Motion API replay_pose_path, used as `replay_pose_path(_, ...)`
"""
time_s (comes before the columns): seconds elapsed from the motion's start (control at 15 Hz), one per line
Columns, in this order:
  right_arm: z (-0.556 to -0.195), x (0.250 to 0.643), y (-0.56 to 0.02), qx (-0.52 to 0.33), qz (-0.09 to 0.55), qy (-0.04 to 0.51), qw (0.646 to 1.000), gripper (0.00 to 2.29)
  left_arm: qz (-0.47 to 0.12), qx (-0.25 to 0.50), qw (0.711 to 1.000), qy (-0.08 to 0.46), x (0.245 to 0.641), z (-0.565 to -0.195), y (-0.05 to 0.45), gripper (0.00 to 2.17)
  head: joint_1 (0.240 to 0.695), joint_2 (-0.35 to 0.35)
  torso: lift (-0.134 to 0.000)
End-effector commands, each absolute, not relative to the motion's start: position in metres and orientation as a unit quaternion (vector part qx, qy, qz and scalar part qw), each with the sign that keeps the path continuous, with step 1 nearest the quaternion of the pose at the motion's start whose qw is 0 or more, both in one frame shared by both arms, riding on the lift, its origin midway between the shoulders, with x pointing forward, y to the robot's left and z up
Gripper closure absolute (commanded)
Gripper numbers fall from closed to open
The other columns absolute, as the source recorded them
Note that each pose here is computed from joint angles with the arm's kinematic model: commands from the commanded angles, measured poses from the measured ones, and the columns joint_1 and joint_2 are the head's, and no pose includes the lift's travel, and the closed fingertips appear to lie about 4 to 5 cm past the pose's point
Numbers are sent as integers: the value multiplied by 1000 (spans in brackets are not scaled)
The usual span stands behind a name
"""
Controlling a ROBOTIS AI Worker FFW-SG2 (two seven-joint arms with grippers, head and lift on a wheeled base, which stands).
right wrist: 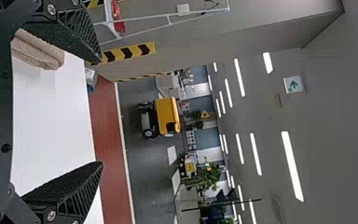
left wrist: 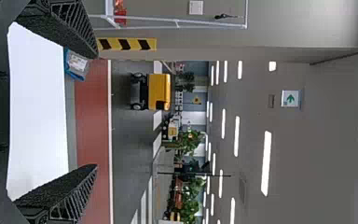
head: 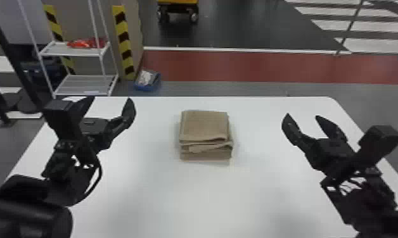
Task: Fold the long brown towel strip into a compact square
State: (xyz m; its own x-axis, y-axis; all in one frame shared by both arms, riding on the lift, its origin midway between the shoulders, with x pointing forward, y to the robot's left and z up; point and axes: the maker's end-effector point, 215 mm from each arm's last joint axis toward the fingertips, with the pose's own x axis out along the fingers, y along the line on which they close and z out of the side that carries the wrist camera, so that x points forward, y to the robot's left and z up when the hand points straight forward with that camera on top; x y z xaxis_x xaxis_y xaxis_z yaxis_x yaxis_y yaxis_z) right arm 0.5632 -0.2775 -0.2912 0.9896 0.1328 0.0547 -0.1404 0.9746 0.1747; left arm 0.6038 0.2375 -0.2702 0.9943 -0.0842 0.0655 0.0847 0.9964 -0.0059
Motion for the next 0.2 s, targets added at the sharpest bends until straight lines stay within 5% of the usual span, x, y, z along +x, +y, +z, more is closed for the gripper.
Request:
replay_pose_path(0.0,-290,563,-279,90,68,-23,993,107,-42,-5,999,-32,604,-271,238,53,622,-37,-120)
replay_pose_path(0.13,-290,563,-279,90,68,-23,993,107,-45,-5,998,-33,604,-270,234,53,621,-38,-120)
